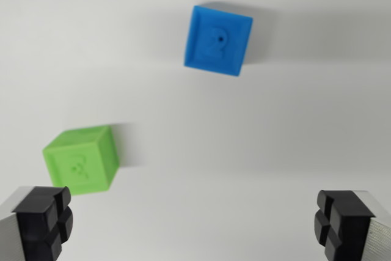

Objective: Stack cube

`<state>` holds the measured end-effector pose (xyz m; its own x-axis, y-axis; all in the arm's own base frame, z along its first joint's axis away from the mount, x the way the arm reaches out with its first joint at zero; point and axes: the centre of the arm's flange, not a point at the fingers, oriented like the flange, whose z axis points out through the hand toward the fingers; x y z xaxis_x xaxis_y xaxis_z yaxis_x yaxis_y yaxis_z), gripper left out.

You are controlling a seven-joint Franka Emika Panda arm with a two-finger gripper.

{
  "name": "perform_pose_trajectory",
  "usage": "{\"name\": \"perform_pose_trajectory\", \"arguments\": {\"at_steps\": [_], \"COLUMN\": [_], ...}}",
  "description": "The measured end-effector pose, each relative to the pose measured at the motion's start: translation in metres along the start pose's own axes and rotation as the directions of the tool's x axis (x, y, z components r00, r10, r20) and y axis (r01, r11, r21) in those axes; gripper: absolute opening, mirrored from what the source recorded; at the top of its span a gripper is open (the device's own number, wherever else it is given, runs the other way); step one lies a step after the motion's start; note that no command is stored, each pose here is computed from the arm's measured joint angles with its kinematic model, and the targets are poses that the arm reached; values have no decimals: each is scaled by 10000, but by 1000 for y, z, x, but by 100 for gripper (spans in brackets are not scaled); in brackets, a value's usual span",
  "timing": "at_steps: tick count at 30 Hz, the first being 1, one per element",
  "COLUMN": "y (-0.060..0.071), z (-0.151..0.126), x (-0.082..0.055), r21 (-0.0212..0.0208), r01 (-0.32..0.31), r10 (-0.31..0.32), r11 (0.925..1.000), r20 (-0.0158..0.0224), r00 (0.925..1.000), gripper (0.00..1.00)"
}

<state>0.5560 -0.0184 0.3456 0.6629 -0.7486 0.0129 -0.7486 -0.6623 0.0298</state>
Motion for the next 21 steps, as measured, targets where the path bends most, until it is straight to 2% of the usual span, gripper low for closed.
{"name": "perform_pose_trajectory", "arguments": {"at_steps": [11,21], "y": [-2,-5], "z": [24,49], "x": [-24,-50], "r21": [37,92], "r01": [200,425], "r10": [-200,-425], "r11": [9998,9991], "r20": [22,28], "r00": [9998,9991], "gripper": [100,100]}}
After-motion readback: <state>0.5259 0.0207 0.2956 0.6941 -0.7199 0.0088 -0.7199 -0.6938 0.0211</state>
